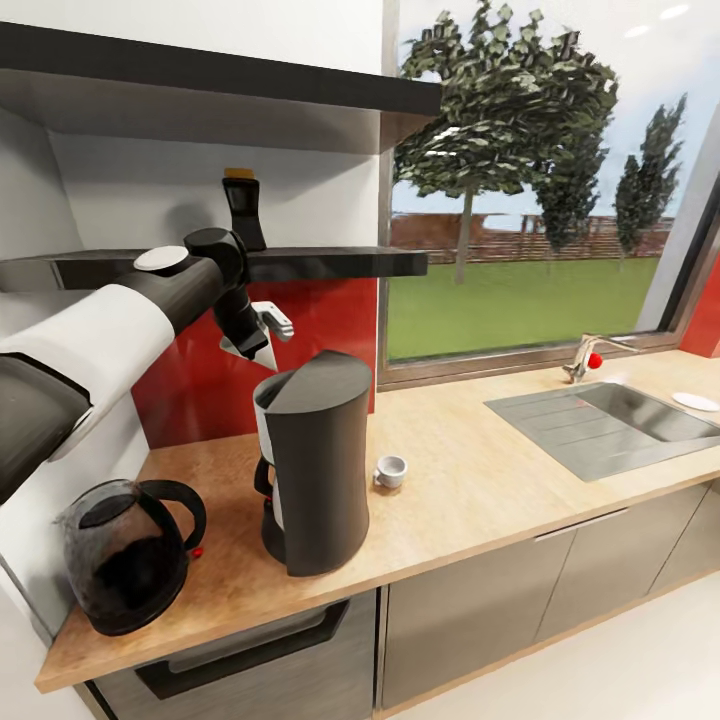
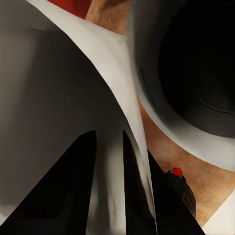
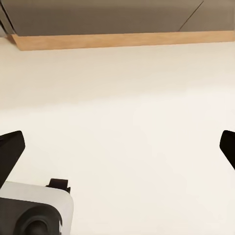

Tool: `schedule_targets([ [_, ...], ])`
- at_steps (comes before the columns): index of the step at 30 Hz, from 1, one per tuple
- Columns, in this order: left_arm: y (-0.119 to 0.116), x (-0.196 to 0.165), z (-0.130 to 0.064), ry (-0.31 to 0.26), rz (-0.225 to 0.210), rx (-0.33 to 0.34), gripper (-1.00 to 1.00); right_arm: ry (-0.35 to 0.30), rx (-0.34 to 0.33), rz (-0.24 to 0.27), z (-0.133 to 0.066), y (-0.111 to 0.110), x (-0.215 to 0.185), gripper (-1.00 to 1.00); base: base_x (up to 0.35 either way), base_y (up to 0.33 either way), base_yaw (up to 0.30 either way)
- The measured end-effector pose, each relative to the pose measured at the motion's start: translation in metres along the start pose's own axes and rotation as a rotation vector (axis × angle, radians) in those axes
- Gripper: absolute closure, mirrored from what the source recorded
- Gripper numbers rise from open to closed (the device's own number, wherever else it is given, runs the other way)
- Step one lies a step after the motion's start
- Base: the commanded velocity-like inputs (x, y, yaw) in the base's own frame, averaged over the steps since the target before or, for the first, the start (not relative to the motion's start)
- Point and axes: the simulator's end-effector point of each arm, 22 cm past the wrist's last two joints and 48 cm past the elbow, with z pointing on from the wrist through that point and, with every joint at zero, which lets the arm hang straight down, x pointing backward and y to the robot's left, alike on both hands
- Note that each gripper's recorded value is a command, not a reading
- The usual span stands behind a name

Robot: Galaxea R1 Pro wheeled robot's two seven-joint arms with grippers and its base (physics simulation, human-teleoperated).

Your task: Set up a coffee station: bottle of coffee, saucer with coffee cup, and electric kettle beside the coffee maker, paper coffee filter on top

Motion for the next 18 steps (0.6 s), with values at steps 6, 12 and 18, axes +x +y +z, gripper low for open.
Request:
schedule_targets([
  [6, -0.007, -0.006, 0.001, -0.004, 0.011, 0.007, 1.00, 0.000, 0.000, 0.000, 0.000, 0.000, 0.000, -1.00, 0.000, 0.000, 0.000],
  [12, -0.019, -0.014, 0.003, -0.008, 0.032, 0.018, 1.00, 0.000, 0.000, 0.000, 0.000, 0.000, 0.000, -1.00, 0.000, 0.000, 0.000],
  [18, -0.019, -0.013, 0.004, -0.004, 0.034, 0.015, 1.00, 0.000, 0.000, 0.000, 0.000, 0.000, 0.000, -1.00, 0.000, 0.000, 0.000],
])
